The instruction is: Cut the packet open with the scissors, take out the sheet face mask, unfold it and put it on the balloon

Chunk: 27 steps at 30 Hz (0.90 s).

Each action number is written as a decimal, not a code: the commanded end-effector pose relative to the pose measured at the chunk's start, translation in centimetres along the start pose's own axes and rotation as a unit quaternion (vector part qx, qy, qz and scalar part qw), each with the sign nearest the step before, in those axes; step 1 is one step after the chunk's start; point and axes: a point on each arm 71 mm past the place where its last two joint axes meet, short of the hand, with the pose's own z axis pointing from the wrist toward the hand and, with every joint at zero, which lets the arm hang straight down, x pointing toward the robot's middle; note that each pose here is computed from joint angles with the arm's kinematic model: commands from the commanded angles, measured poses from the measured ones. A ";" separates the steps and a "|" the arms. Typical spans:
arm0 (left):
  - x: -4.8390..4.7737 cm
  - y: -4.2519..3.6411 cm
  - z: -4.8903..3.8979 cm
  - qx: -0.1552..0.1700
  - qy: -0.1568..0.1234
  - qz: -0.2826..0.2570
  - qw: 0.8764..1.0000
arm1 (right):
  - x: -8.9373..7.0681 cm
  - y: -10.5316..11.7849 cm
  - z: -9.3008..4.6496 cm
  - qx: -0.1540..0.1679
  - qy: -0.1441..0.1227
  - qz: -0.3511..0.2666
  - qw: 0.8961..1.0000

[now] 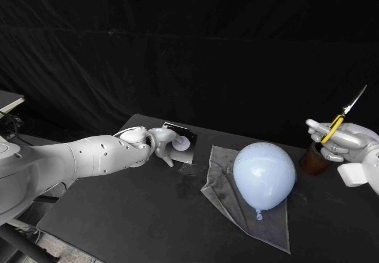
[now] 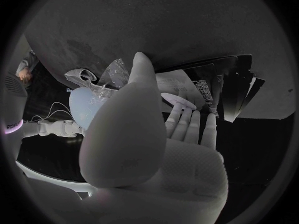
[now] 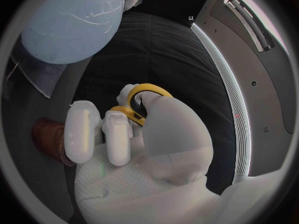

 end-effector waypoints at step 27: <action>0.75 -0.23 -1.13 0.003 0.031 -0.009 0.999 | 0.3 0.1 -0.3 -0.014 0.019 -0.016 1.000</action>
